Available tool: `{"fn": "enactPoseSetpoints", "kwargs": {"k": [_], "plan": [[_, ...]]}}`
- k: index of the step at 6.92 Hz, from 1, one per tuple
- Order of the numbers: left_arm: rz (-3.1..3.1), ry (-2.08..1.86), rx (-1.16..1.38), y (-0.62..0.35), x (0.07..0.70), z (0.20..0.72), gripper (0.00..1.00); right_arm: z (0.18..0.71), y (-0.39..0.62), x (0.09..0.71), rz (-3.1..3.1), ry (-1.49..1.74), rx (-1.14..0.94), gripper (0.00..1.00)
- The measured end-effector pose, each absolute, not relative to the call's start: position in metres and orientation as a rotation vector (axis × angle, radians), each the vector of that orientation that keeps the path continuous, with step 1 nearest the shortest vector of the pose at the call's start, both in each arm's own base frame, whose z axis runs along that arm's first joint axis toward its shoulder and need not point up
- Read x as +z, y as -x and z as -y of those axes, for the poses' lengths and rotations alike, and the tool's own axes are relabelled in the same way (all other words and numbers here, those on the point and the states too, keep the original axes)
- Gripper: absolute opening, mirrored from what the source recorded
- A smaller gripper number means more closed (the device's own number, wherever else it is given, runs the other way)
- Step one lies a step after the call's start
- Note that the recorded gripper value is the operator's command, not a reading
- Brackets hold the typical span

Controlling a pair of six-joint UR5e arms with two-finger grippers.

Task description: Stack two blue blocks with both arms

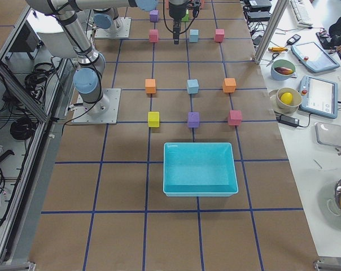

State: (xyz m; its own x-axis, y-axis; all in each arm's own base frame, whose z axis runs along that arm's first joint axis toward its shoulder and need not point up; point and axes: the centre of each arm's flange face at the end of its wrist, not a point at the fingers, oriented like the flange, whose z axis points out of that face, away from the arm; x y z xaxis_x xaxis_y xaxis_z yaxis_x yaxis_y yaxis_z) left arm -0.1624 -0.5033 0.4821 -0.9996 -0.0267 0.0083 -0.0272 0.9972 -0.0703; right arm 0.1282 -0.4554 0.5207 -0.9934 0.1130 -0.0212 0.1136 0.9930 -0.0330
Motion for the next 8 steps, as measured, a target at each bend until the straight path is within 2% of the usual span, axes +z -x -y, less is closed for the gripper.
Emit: {"fn": "enactPoseSetpoints", "kwargs": {"k": [3, 5, 7, 8], "plan": [[3.137, -0.043, 0.100, 0.162, 0.479, 0.504, 1.00, 0.456, -0.127, 0.518, -3.119, -0.180, -0.046, 1.00], [3.145, -0.063, 0.040, 0.155, 0.456, 0.514, 1.00, 0.457, -0.127, 0.516, -3.119, -0.175, -0.038, 1.00], [3.147, -0.065, 0.012, 0.154, 0.420, 0.542, 1.00, 0.466, -0.127, 0.503, -3.122, -0.160, -0.005, 1.00], [3.148, -0.039, 0.031, 0.154, 0.399, 0.560, 1.00, 0.486, -0.126, 0.475, -3.122, -0.166, 0.078, 1.00]]}}
